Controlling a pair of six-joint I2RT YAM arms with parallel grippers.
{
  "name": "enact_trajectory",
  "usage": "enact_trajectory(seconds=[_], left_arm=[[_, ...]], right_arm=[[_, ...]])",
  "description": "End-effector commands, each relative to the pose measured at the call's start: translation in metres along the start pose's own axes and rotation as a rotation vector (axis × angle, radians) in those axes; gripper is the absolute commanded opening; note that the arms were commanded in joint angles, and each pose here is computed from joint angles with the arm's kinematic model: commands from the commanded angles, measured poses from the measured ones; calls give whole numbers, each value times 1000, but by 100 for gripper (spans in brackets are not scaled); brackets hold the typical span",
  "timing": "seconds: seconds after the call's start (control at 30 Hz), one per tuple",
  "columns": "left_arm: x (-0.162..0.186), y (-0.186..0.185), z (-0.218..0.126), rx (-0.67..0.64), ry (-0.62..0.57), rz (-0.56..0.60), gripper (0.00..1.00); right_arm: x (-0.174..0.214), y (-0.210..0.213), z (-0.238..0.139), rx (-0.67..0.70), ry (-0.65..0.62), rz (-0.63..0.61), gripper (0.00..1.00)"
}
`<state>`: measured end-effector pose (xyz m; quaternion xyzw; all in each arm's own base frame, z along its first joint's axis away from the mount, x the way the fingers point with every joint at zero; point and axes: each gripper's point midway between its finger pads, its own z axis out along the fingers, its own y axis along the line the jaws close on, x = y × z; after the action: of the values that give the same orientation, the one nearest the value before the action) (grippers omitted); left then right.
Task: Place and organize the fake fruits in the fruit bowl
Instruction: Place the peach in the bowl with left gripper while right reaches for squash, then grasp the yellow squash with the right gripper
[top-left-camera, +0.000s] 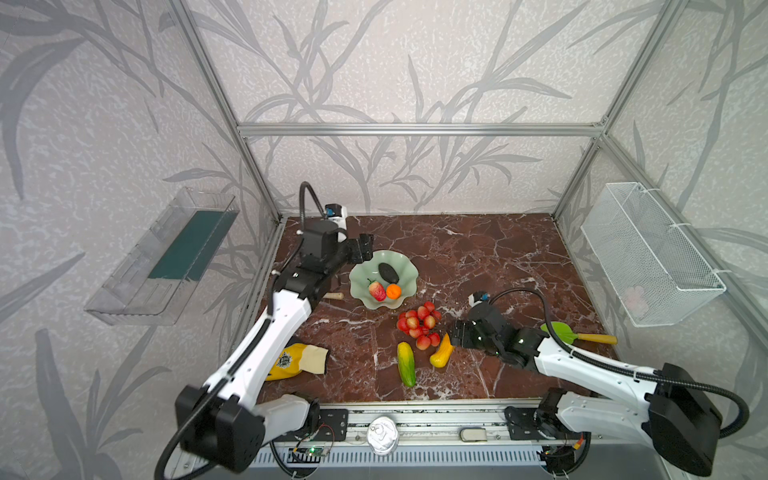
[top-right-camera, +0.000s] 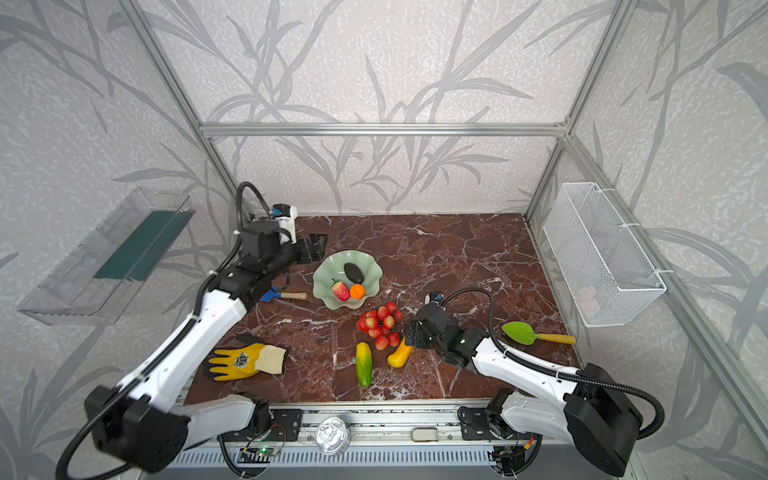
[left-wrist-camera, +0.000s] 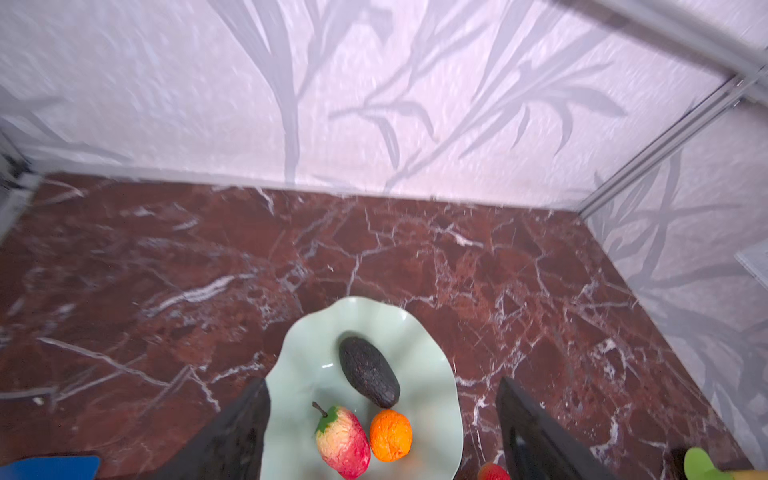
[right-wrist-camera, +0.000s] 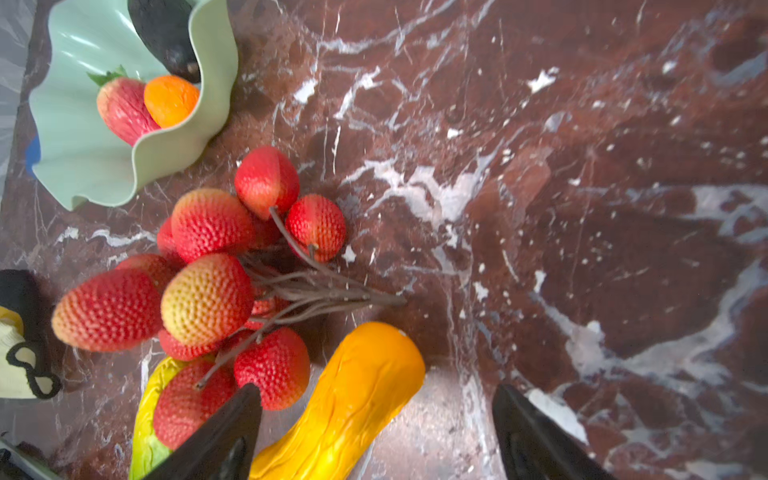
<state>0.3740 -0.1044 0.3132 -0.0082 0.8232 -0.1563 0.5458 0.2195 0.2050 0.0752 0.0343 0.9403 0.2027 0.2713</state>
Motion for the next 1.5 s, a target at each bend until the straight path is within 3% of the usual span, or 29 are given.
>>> enact_trajectory(seconds=[0.0,0.17,0.4,0.7,0.8,0.9,1.07,1.2,1.4,1.47], left_arm=[[7,31,-20,-128,-70,96,90],[24,57,-47,-204,-122,82,94],[40,69,-48,-236,-92,47,94],[36,82,-46,-243,-93,-24,94],[36,85,-48,-248,-100,-40,94],[36,88,-48,-253,-103,-51,94],[37,91,-47,-259,-100,-62,94],[37,93,-45,-262,-99,-70,94],[38,96,-46,-271,-95,-71,94],[38,98,-47,-281,-98,-69,94]], right_arm=[[11,-2,5,19,10,77,86],[19,11,17,-16,23,131,84],[28,7,34,20,37,204,77],[32,-10,44,85,14,266,53],[31,-15,39,99,-10,269,43],[19,-25,24,133,-73,244,39],[-32,-20,-21,140,-278,100,35],[-84,20,-49,74,-406,-103,35],[-142,104,-46,-34,-449,-421,35],[-155,124,-33,-68,-419,-460,35]])
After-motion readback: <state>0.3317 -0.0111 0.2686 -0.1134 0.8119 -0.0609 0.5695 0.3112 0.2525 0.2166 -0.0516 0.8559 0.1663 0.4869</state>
